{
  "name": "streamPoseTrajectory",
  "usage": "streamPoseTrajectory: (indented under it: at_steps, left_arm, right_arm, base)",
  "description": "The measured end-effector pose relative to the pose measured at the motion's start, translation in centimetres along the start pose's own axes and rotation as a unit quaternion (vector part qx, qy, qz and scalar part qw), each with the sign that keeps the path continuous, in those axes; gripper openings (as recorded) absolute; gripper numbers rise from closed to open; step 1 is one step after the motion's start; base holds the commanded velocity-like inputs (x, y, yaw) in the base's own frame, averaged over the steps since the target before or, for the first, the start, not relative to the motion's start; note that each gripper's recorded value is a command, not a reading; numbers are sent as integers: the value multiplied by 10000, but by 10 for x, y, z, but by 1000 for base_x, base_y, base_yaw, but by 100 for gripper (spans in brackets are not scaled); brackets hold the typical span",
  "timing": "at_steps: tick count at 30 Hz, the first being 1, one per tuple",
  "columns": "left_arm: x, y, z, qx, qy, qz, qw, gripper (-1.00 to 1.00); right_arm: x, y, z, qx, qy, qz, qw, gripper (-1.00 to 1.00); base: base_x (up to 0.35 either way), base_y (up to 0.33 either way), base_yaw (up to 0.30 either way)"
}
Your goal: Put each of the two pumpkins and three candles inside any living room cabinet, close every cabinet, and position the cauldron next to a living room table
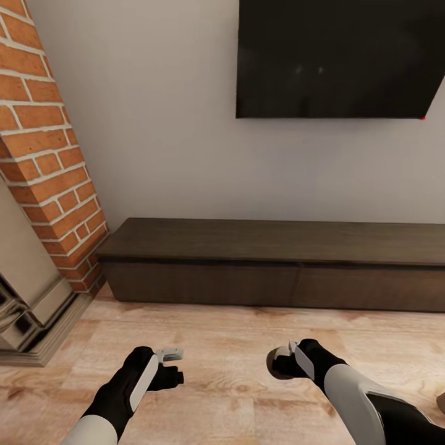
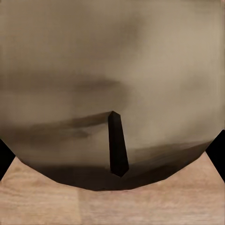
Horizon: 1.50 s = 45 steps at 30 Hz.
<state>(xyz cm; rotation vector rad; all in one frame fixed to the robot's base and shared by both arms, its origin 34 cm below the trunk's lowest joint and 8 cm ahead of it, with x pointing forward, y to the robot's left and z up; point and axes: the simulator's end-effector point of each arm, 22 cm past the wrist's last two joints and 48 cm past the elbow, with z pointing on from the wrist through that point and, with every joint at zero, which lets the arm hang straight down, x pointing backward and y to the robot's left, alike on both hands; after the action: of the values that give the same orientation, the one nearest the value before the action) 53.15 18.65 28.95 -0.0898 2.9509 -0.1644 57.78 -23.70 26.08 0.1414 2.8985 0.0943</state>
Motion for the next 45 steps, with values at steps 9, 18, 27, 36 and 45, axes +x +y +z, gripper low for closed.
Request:
streamPoseTrajectory:
  at_steps: [9, 18, 27, 36, 45]
  left_arm:
    - [-1, 0, -1, -12, -21, 14, 10000, 100]
    - [-23, 5, -6, -13, -467, -177, 9987, 100]
    - [-26, 7, -7, 34, -536, -315, 9981, 100]
    - [-26, 6, -7, 36, -530, -324, 9981, 100]
    - [-26, 5, -7, 44, -533, -325, 9980, 100]
  right_arm:
    - [-23, -1, -6, -27, -337, 19, 9994, -100]
    - [-31, 5, -12, -155, -440, 13, 9989, -100]
    - [-69, 16, -29, -481, -884, 29, 9949, -100]
    - [-108, 37, -57, -1019, -1266, -30, 9867, -100]
    - [-130, 64, -97, -1721, -1156, -76, 9782, -100]
  base:
    - [14, 6, 0]
    - [0, 0, 0]
    - [0, 0, 0]
    - [0, 0, 0]
    - [0, 0, 0]
